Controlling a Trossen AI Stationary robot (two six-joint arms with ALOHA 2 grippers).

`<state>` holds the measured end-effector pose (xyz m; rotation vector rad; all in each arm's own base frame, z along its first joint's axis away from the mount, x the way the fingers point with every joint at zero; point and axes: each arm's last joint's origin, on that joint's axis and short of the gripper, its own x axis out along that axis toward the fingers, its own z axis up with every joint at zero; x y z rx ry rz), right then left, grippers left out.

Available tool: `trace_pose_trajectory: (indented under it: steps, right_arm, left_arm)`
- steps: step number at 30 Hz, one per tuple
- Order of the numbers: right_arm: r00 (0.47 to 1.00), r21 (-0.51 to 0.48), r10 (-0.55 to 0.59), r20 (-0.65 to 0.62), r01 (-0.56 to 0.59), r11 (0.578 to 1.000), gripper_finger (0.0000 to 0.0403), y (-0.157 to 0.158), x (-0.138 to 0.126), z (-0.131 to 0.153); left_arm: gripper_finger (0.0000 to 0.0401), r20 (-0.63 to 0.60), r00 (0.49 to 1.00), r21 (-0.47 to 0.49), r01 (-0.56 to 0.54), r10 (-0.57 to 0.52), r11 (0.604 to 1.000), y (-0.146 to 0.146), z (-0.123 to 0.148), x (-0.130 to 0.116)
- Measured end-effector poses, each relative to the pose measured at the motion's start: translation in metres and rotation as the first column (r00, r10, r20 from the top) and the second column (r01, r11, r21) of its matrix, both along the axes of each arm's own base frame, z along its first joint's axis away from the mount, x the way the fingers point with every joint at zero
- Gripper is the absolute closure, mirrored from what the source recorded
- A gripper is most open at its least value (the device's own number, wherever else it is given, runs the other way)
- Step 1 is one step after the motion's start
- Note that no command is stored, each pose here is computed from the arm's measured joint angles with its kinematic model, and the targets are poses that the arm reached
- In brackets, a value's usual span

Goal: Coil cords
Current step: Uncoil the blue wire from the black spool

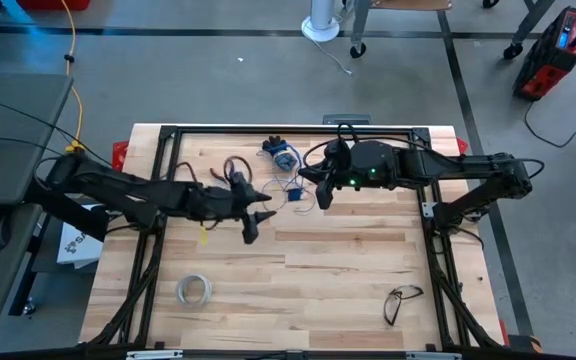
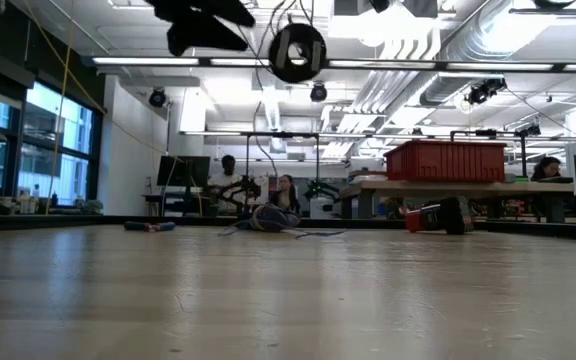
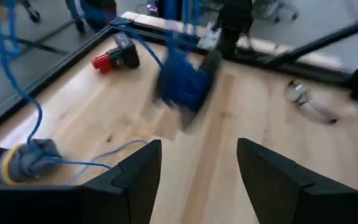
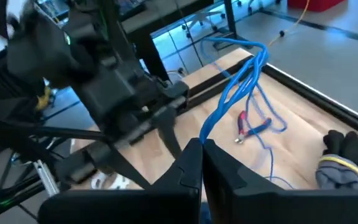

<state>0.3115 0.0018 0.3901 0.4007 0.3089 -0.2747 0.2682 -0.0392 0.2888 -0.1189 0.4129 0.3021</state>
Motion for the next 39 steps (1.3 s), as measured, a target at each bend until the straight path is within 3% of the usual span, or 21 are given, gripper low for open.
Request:
trace_pose_trajectory:
  steps: [3,8,16,21,26,39]
  right_arm:
    - [1.0,0.026,0.013,0.015,-0.014,1.0,0.0403,0.001,0.0,0.001]
    - [0.997,0.041,0.053,0.059,-0.055,0.998,0.0403,0.002,0.0,0.006]
    - [0.989,0.058,0.117,0.093,-0.122,0.991,0.0403,0.004,0.001,0.009]
    - [0.985,0.061,0.136,0.111,-0.143,0.988,0.0403,0.005,0.001,0.011]
    - [0.982,0.063,0.153,0.113,-0.16,0.985,0.0403,0.006,0.001,0.011]
    - [0.974,0.062,0.195,0.115,-0.203,0.977,0.0403,0.007,0.002,0.011]
  left_arm:
    - [0.0196,0.029,0.999,0.05,-0.042,0.04,0.998,0.0,0.0,0.005]
    - [0.0196,-0.021,0.996,0.098,-0.084,0.086,0.992,0.003,-0.011,0.011]
    - [0.0196,-0.019,1.0,0.275,0.027,-0.023,0.961,0.003,-0.004,0.017]
    - [0.0197,0.01,0.997,0.291,0.071,-0.078,0.954,0.008,-0.002,0.022]
    - [0.0202,0.04,0.998,0.29,0.042,-0.056,0.956,0.015,0.001,0.023]
    - [0.0344,0.04,0.989,0.257,0.129,-0.143,0.958,0.015,0.001,0.024]
